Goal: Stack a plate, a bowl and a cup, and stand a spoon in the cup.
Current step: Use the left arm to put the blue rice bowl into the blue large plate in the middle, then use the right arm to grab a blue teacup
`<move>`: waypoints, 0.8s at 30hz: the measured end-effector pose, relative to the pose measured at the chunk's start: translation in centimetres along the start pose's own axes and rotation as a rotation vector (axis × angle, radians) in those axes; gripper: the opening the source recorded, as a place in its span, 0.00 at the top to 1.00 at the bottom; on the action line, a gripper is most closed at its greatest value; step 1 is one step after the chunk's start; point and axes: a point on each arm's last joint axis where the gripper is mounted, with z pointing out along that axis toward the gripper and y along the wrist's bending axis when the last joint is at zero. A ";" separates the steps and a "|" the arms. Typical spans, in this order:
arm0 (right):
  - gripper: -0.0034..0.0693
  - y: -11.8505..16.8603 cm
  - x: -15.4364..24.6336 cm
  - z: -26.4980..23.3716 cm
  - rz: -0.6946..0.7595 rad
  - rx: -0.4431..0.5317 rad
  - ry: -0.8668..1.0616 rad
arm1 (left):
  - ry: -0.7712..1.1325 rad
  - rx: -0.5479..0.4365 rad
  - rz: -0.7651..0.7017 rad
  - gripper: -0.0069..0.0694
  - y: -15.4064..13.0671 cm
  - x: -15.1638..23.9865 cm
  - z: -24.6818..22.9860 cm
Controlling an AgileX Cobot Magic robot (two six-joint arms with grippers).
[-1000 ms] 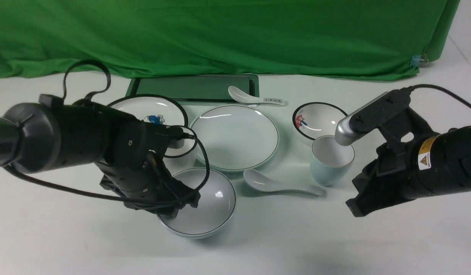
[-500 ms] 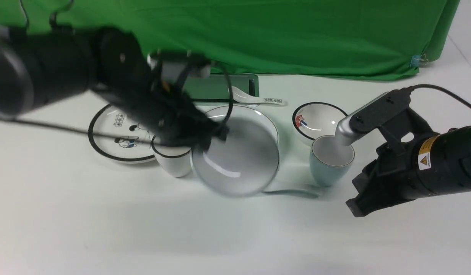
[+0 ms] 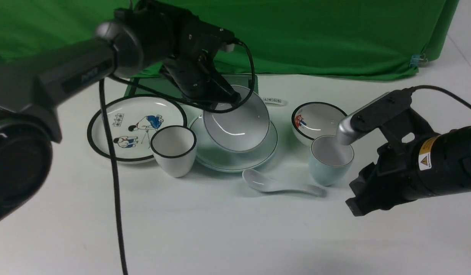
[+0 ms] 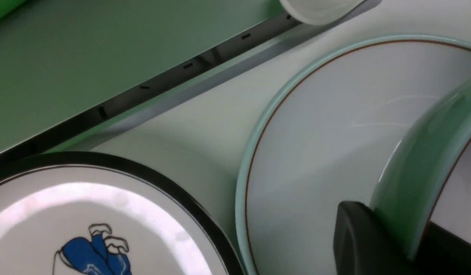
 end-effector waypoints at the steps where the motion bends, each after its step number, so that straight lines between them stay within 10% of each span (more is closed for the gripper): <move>1: 0.59 -0.2 -0.2 -0.1 0.020 0.004 0.004 | 0.006 0.002 -0.002 0.92 0.0 0.1 0.6; 9: 0.42 -3.5 -4.3 -0.1 0.158 0.022 -0.007 | 0.021 0.008 -0.001 0.83 -0.1 0.3 1.6; 17: 0.41 -5.7 -6.9 5.2 0.204 0.025 0.059 | 0.074 -0.047 0.051 0.43 0.4 0.7 1.3; 24: 0.41 -6.9 -6.9 10.5 0.197 0.032 0.158 | -0.051 -0.108 0.066 0.35 1.2 -1.4 -8.6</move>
